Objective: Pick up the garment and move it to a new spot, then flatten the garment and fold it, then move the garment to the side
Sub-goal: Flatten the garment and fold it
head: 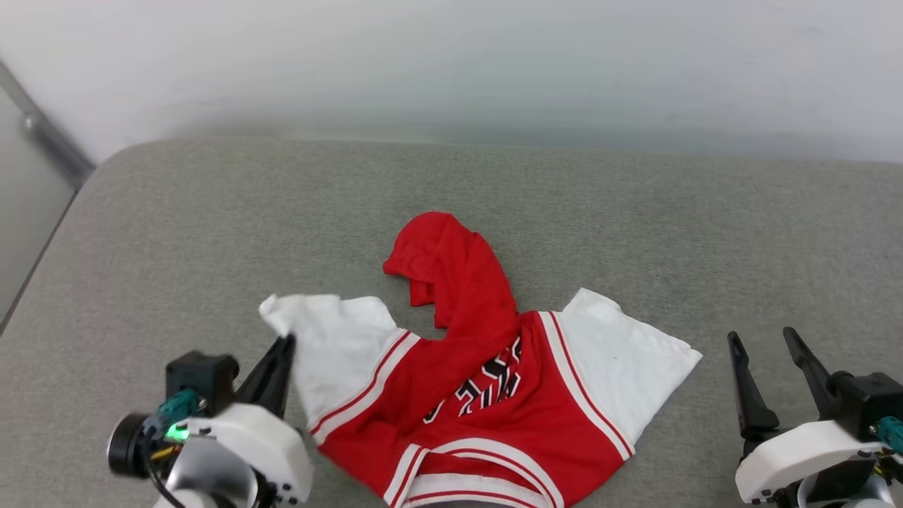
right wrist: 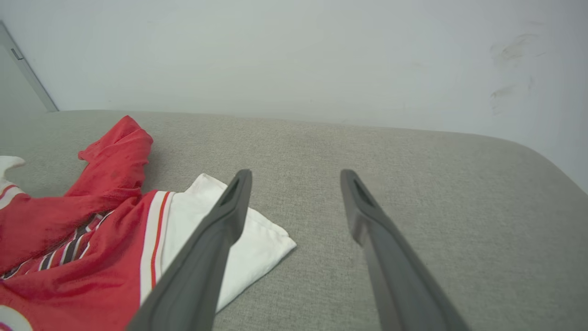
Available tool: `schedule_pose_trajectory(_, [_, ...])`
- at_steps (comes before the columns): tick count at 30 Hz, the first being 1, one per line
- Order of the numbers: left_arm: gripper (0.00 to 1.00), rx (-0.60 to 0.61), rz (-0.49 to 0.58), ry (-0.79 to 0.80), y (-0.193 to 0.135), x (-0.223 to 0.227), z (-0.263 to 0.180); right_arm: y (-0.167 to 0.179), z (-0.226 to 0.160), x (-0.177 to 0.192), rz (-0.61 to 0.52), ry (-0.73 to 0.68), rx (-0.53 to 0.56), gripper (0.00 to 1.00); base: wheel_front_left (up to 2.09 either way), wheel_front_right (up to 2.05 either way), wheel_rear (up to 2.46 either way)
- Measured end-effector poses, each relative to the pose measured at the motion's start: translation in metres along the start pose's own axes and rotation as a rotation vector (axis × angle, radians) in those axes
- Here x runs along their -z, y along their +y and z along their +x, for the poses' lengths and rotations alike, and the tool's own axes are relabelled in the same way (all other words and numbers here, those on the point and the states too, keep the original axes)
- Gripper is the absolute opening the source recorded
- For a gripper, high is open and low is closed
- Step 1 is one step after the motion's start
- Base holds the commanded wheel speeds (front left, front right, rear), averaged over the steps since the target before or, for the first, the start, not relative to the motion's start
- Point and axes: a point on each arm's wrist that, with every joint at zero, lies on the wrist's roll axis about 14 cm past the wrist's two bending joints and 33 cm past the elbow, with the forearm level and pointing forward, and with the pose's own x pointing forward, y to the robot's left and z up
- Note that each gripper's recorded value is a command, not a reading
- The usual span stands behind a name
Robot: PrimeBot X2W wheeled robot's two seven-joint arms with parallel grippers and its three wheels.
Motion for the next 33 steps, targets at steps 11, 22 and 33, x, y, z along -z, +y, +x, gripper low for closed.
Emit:
schedule_pose_trajectory(11, [1.00, -0.177, -0.029, 0.274, 0.047, 0.100, -0.032, 0.008, 0.004, 0.015, -0.002, 0.062, -0.022, 1.00, 0.00, 0.00, 0.00])
schedule_pose_trajectory(22, [1.00, -0.195, 0.040, -0.018, 0.051, 0.049, -0.012, 0.010, 0.002, 0.018, -0.022, 0.100, -0.041, 1.00, 0.00, 0.00, 0.00])
schedule_pose_trajectory(33, [1.00, -0.124, 0.182, -0.171, 0.038, 0.006, -0.015, 0.021, 0.019, 0.032, -0.217, 0.427, -0.187, 1.00, 0.00, 0.00, 0.00])
